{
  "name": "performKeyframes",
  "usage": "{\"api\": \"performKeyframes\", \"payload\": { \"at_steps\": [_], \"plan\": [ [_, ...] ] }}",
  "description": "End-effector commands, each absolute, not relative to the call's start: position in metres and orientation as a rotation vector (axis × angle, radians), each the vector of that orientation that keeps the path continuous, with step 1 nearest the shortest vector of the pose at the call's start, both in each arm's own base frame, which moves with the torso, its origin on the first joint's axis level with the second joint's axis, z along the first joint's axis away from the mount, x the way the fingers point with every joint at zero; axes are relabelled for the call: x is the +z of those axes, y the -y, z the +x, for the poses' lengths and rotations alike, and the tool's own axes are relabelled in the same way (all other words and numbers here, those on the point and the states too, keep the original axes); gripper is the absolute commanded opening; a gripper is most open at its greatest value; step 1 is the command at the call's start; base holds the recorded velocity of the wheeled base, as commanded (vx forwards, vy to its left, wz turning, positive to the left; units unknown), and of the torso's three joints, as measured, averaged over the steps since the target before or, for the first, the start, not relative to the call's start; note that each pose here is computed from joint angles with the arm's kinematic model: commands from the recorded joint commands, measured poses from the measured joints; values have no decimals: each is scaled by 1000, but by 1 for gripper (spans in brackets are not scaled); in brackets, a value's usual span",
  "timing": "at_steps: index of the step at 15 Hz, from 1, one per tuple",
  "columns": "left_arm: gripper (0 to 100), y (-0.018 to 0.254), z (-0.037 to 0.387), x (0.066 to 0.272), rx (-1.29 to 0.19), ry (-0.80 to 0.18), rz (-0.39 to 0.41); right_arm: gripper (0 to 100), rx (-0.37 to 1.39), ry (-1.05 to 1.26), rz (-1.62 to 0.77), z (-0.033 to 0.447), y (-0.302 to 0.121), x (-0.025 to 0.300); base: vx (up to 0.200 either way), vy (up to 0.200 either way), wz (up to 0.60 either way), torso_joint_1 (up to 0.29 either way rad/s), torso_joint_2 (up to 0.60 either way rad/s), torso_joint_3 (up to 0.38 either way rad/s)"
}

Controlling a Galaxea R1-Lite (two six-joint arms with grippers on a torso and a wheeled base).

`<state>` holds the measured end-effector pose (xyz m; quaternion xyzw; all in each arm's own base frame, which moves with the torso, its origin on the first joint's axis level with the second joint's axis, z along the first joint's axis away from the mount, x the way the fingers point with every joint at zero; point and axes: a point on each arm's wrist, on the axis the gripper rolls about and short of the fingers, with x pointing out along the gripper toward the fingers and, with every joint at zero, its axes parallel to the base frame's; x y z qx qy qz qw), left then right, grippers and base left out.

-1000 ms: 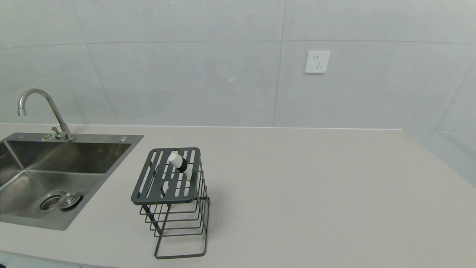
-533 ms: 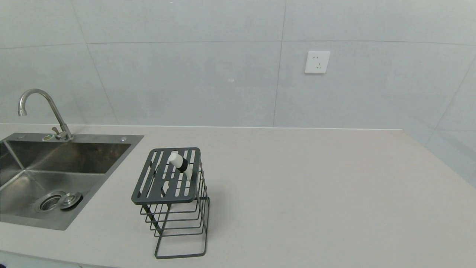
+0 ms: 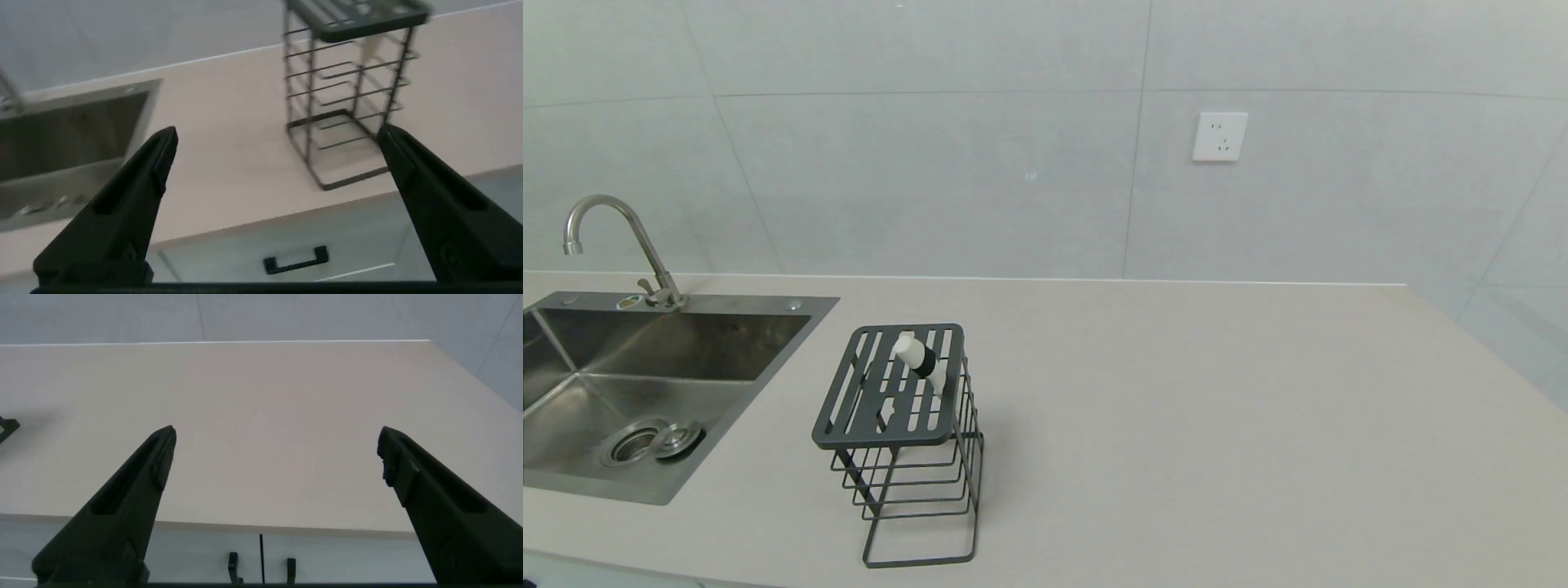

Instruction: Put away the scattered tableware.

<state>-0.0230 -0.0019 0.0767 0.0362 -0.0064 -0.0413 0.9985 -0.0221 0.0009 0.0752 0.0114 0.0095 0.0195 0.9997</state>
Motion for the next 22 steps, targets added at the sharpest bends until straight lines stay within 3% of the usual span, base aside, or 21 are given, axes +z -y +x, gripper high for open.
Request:
{"api": "performKeyframes", "payload": {
  "at_steps": [1,8,12,22],
  "plan": [
    [100,2,-23,76,-64,6,42,100,41,-20,22,-22,-1,75,0,0,0,0,0,0],
    [100,2,-23,76,-67,3,5,100,43,-19,23,-22,-1,75,0,0,0,0,0,0],
    [100,1,-23,76,-63,3,5,100,43,-19,23,-22,-1,75,0,0,-600,8,4,-1],
    [100,2,-23,76,-64,3,5,100,43,-19,23,-22,-1,75,0,0,0,0,0,0]
  ]
}}
